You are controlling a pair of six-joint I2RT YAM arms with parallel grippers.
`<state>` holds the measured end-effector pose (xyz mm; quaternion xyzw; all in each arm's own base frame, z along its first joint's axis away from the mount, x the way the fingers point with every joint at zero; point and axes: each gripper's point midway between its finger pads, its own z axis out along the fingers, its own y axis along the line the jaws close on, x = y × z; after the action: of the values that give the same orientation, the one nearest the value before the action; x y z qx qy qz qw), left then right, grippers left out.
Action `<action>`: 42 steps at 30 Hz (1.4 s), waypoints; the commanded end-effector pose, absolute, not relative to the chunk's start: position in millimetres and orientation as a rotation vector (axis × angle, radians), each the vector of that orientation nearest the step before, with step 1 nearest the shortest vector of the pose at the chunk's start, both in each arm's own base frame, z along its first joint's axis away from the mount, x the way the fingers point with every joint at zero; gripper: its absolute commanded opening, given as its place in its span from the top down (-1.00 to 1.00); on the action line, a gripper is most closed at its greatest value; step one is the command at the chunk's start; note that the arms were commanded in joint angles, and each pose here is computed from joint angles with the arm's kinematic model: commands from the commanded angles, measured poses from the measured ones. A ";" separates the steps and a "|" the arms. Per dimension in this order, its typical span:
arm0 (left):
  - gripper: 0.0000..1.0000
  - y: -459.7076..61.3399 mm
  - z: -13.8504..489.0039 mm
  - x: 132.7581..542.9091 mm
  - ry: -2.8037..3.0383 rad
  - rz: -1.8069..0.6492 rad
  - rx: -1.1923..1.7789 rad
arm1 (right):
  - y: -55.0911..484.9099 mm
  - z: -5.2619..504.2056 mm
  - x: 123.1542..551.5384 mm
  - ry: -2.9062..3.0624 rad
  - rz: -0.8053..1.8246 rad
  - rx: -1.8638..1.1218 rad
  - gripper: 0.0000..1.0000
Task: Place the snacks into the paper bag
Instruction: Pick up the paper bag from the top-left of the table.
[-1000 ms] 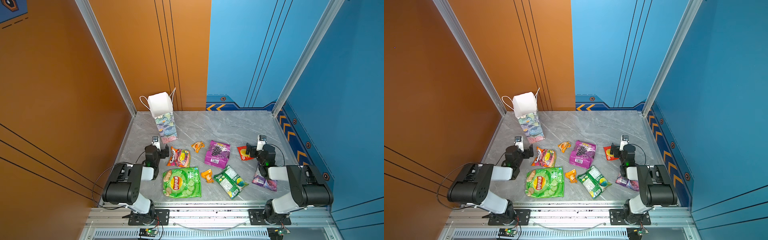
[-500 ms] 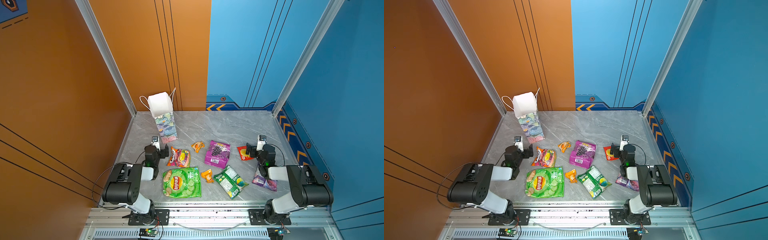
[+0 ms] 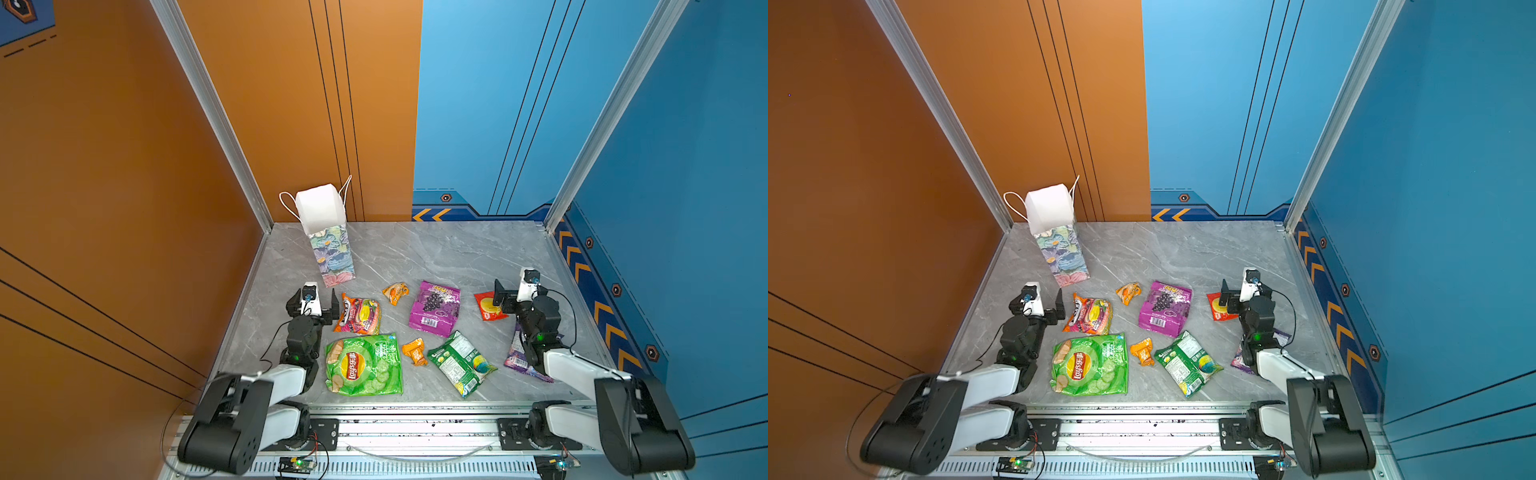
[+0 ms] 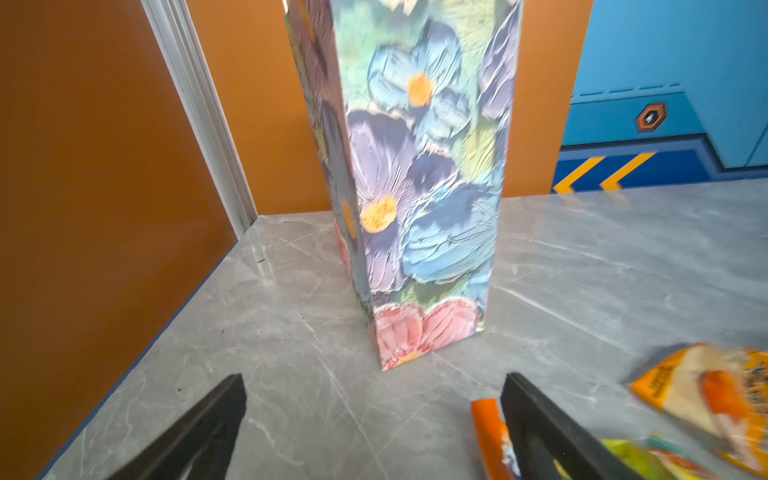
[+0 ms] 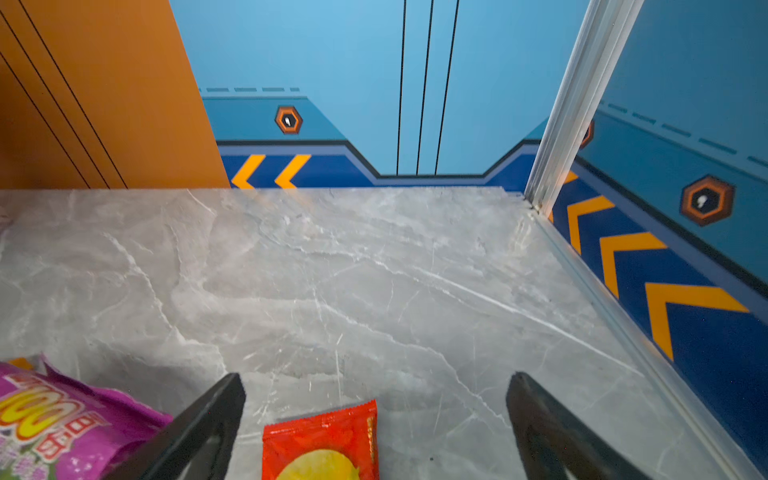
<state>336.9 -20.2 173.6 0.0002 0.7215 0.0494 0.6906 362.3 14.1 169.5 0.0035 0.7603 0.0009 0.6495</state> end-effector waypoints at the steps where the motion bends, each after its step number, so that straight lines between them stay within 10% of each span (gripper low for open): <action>1: -0.95 -25.3 190.7 337.9 1.702 0.134 0.004 | 14.5 176.7 349.2 1.745 0.019 0.049 -1.00; 26: -0.95 -18.4 352.8 281.4 1.737 -0.400 -0.411 | 3.3 292.8 260.9 1.774 0.438 0.465 -1.00; 42: -0.87 19.5 312.3 389.8 2.237 -0.117 -0.643 | 30.8 277.1 261.1 1.994 0.433 0.349 -1.00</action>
<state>391.9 11.6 315.7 -0.2374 0.8718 -0.0575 0.4247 267.4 32.2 280.3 0.1540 0.8146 0.2007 0.5219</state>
